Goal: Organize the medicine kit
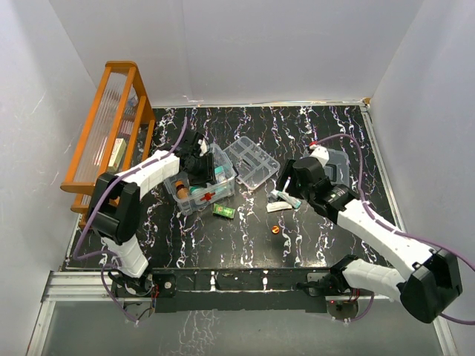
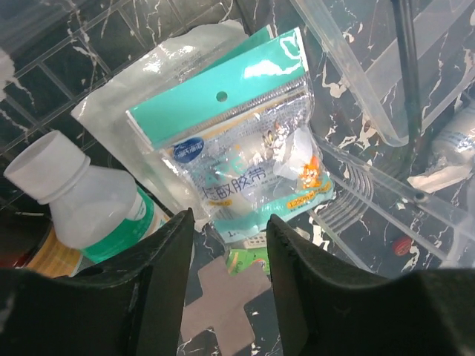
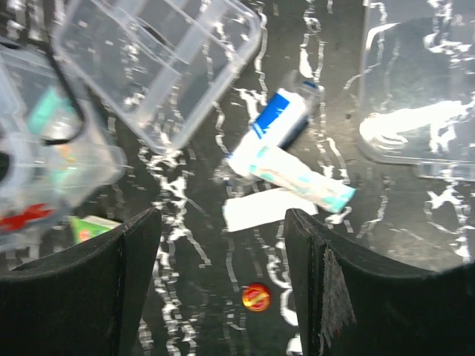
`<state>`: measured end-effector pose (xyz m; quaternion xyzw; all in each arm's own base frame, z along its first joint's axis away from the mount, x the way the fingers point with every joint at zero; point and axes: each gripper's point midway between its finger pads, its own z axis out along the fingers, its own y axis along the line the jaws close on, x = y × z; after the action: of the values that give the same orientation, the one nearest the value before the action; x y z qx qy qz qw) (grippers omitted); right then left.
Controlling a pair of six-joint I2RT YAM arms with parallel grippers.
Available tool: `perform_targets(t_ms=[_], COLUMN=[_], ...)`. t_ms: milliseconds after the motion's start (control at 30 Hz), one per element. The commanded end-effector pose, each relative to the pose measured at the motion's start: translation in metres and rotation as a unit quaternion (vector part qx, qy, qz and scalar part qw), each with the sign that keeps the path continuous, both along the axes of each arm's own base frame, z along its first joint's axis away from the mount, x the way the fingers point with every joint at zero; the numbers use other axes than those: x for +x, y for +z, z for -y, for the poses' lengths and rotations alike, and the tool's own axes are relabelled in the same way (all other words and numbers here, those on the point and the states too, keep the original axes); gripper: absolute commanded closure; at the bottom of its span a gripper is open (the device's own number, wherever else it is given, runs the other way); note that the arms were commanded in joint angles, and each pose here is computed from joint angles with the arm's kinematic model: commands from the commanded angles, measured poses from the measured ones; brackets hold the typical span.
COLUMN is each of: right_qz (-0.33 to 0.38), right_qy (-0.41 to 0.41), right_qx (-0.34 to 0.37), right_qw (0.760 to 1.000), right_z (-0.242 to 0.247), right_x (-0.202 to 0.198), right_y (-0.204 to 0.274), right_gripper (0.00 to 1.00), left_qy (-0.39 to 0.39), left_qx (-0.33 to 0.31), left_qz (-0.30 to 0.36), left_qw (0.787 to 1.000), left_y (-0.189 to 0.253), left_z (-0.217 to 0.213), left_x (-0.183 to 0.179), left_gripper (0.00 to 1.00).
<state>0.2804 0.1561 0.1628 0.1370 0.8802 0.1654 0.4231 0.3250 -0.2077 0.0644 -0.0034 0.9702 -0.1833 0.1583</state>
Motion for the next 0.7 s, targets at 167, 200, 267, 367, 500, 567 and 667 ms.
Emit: perform_targets(t_ms=[167,200,267,367,500,567,667], right_qz=[0.004,0.001,-0.01,-0.035,-0.058,-0.064,-0.066], right_qy=[0.043,0.043,0.041,0.031,0.004,-0.013,-0.042], right_qx=[-0.15,-0.147,-0.13,-0.099,-0.059,-0.041,-0.013], right_qw=[0.988,0.988,0.991,0.994,0.997,0.997,0.997], right_z=[0.029,0.028,0.022,0.013,0.006,0.006,0.007], right_x=[0.006,0.006,0.006,0.005,0.002,0.0,-0.002], right_y=[-0.02,-0.021,-0.023,-0.031,-0.039,-0.042,-0.045], right_gripper=[0.35,0.34,0.34,0.34,0.35,0.35,0.36], left_qy=[-0.016,-0.02,-0.024,-0.031,-0.042,-0.05,-0.053], left_qx=[-0.012,-0.017,-0.025,-0.033,-0.059,-0.072,-0.09], left_qz=[0.086,0.096,0.12,0.172,0.277,0.326,0.381], left_qw=[0.996,0.995,0.992,0.984,0.958,0.941,0.919], left_y=[0.074,0.081,0.097,0.122,0.163,0.176,0.187], left_z=[-0.004,-0.004,-0.004,-0.009,-0.015,-0.019,-0.025], left_x=[0.003,0.002,0.003,0.001,-0.007,-0.015,-0.027], left_gripper=[0.52,0.51,0.51,0.49,0.45,0.42,0.37])
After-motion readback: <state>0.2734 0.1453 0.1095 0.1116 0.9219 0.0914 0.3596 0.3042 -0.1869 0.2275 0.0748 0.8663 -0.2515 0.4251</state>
